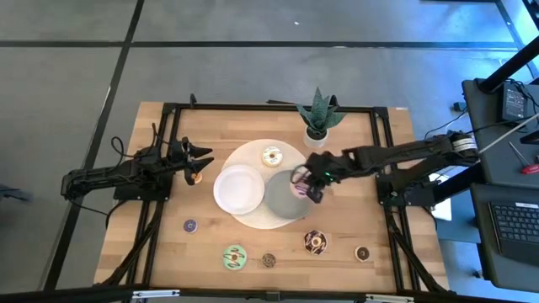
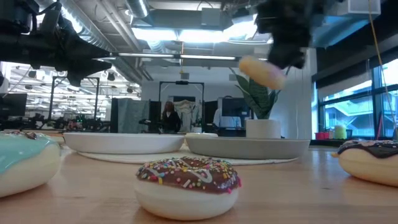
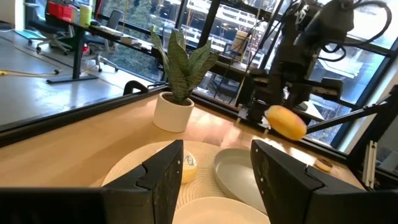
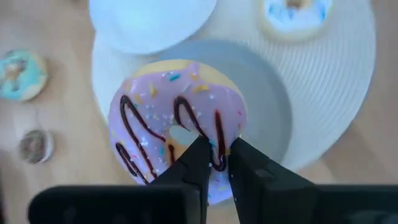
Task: Pick & Place donuts
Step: Put the large pink donut on the gray plate
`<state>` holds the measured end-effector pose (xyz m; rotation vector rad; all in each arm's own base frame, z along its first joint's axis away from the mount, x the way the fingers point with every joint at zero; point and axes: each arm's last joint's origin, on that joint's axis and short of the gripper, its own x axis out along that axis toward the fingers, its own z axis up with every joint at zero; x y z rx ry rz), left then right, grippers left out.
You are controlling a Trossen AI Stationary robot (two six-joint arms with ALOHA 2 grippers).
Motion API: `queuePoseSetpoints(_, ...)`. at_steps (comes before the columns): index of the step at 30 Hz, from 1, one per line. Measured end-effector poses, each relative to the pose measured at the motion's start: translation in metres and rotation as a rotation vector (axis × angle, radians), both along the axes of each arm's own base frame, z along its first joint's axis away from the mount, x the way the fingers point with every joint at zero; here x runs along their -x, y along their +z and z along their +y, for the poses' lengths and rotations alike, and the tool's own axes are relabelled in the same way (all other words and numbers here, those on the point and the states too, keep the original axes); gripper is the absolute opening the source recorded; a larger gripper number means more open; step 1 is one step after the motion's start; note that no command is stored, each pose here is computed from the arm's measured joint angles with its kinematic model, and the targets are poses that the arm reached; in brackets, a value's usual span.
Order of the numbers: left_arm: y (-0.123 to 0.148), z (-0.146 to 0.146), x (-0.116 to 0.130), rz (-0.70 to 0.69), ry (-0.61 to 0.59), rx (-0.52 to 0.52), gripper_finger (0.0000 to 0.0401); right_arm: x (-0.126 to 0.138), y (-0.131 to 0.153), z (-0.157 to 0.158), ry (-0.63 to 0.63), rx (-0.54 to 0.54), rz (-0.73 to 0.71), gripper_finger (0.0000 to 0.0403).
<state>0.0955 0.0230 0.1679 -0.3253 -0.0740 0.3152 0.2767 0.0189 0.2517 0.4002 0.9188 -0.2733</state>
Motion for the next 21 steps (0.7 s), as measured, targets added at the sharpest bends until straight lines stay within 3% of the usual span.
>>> queuePoseSetpoints(5, 0.0, 0.0, 0.0, 0.0, -0.001, 0.0, 0.0185, -0.036, -0.009, -0.013, 0.051, 0.064, 0.096, 0.0053)
queuePoseSetpoints(11, 0.0, 0.0, 0.0, 0.0, -0.002, -0.001, 0.0185, -0.065, -0.047, -0.029, 0.096, 0.053, 0.261, 0.0053)
queuePoseSetpoints(21, 0.0, 0.0, 0.0, 0.0, -0.005, -0.002, 0.0185, -0.078, -0.082, -0.05, 0.066, 0.046, 0.356, 0.0053)
